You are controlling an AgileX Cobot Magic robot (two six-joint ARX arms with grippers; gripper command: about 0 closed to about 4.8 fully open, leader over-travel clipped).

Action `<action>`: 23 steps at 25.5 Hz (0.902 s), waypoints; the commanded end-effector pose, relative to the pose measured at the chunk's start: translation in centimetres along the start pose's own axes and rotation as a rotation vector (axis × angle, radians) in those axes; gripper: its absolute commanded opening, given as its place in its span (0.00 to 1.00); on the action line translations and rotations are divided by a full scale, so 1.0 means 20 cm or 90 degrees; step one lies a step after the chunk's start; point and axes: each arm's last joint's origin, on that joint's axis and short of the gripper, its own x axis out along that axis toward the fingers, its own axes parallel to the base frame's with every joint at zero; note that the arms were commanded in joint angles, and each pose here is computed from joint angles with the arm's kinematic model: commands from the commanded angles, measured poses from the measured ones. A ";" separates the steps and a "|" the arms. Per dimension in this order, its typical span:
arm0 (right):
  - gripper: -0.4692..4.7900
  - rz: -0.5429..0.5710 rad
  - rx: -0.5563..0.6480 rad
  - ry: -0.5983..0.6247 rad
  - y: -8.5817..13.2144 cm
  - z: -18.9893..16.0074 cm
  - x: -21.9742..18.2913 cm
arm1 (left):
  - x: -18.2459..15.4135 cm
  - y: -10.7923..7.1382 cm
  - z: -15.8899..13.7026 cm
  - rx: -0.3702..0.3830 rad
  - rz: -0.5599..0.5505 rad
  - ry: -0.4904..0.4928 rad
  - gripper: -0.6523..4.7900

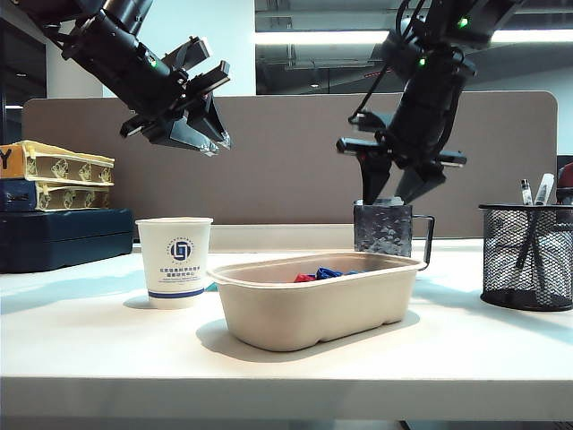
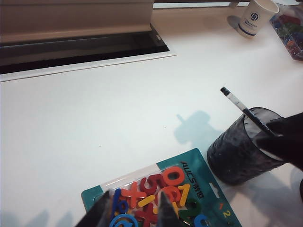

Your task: Pick up one pen and put it in the pen container.

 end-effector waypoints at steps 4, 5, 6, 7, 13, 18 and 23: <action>0.43 0.000 -0.003 -0.017 0.00 0.02 0.00 | -0.01 0.00 0.01 0.007 0.000 -0.008 0.34; 0.34 0.000 -0.003 -0.018 0.00 0.02 0.00 | -0.01 0.00 0.01 0.007 0.001 -0.008 0.34; 0.31 0.000 -0.003 -0.018 0.00 0.02 0.00 | -0.01 0.00 0.01 0.007 0.000 -0.008 0.34; 0.30 0.000 -0.003 -0.018 0.00 0.02 0.00 | -0.01 0.00 0.01 0.007 0.000 -0.008 0.34; 0.24 0.000 -0.003 -0.022 0.00 0.02 0.00 | -0.01 0.00 0.01 0.007 0.001 -0.008 0.34; 0.19 0.000 -0.003 -0.022 0.00 0.02 0.00 | -0.01 0.00 0.01 0.007 0.001 -0.008 0.34; 0.17 -0.001 -0.002 -0.022 0.00 0.02 0.00 | -0.01 0.00 0.01 0.006 0.001 -0.006 0.34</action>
